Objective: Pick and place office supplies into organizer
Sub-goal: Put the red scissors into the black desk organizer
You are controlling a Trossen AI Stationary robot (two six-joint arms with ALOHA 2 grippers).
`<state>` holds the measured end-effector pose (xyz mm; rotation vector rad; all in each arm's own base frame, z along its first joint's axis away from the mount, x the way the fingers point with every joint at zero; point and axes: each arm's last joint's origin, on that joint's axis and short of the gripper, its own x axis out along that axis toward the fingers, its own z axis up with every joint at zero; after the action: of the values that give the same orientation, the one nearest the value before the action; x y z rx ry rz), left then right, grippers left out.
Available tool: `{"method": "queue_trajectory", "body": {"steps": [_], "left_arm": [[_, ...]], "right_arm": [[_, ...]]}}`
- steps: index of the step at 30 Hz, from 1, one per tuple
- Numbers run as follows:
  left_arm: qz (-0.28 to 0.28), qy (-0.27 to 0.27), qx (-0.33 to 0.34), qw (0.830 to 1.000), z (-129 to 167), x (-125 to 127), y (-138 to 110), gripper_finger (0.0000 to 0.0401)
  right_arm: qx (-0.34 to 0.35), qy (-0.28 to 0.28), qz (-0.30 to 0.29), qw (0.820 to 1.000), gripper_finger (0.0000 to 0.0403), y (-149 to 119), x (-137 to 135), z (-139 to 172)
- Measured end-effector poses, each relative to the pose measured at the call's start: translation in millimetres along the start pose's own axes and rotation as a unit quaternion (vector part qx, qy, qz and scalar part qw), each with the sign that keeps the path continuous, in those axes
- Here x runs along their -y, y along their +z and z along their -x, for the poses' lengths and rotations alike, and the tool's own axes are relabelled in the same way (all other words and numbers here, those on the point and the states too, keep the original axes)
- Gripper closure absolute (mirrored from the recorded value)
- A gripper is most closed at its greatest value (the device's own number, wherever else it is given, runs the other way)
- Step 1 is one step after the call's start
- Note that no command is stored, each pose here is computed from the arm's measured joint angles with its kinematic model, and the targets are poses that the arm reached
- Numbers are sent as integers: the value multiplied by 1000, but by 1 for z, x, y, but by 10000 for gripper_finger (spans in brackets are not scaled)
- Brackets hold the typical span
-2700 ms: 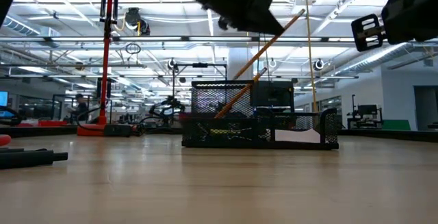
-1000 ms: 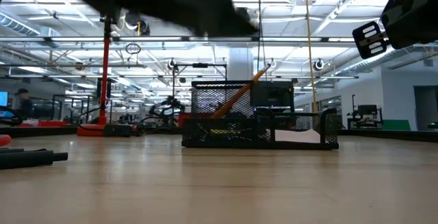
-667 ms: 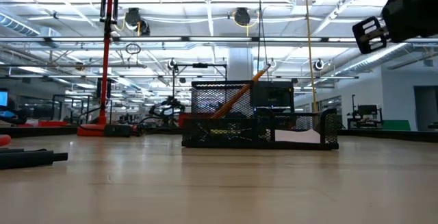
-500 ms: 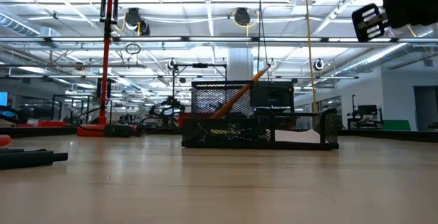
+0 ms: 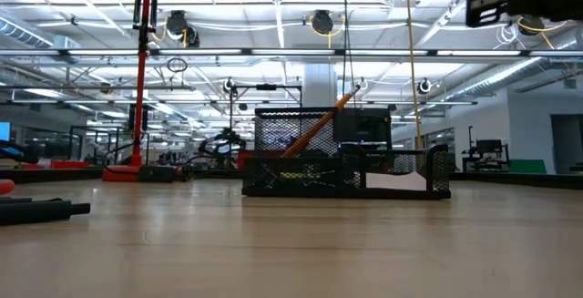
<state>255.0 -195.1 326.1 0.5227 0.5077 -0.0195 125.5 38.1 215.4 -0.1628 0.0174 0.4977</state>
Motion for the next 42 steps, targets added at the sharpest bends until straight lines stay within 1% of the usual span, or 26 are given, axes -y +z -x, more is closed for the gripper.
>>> {"method": "queue_trajectory", "body": {"steps": [2, 4, 6, 8, 10, 13, 14, 17, 20, 22, 24, 26, 29, 30, 33, 37, 40, 42], "left_arm": [[14, 17, 12, 1000, 8, 0, -14, 399], [41, 30, 33, 998, 21, 0, -34, 399], [70, 28, 68, 995, 29, 2, -56, 400], [100, 15, 117, 988, 33, 3, -77, 400], [127, 18, 154, 980, 31, 2, -98, 400], [152, 35, 165, 974, 20, 1, -125, 400], [151, 33, 165, 974, 17, 1, -131, 400], [128, 25, 157, 979, 11, 2, -144, 400], [92, 21, 152, 984, 10, 3, -151, 400], [86, 23, 157, 984, 14, 2, -154, 401], [94, 34, 163, 982, 18, -1, -157, 401], [104, 57, 167, 979, 25, -3, -160, 401], [118, 102, 176, 972, 44, -4, -159, 401], [121, 109, 179, 970, 51, -3, -161, 401], [125, 105, 188, 968, 60, 4, -170, 401], [143, 102, 171, 969, 55, 15, -199, 401], [186, 69, 177, 964, 49, 21, -220, 401], [203, 50, 179, 961, 46, 24, -233, 401]], "right_arm": [[-7, -52, 1, 999, 403, -1, 5, 2], [-14, -69, -2, 998, 403, -2, 9, 3], [-15, -48, -13, 999, 403, -3, 11, 5], [-8, -30, -17, 999, 403, -3, 13, 6], [-5, -37, -19, 999, 403, -3, 16, 7], [-12, -106, -27, 994, 403, -4, 25, 9], [-15, -118, -28, 992, 403, -4, 27, 10], [-16, -139, -31, 990, 403, -5, 32, 13], [-15, -161, -28, 987, 403, -5, 37, 16], [-11, -165, -27, 986, 403, -5, 39, 19], [-5, -149, -26, 989, 403, -4, 39, 21], [6, -131, -36, 991, 403, -2, 39, 22], [19, -126, -42, 991, 403, 0, 36, 26], [23, -118, -38, 992, 403, 1, 35, 26], [41, -109, -29, 993, 403, 1, 31, 25], [67, -112, -16, 991, 403, -3, 30, 24], [89, -114, 3, 989, 403, -4, 29, 24], [91, -115, 6, 989, 403, -5, 29, 24]]}}
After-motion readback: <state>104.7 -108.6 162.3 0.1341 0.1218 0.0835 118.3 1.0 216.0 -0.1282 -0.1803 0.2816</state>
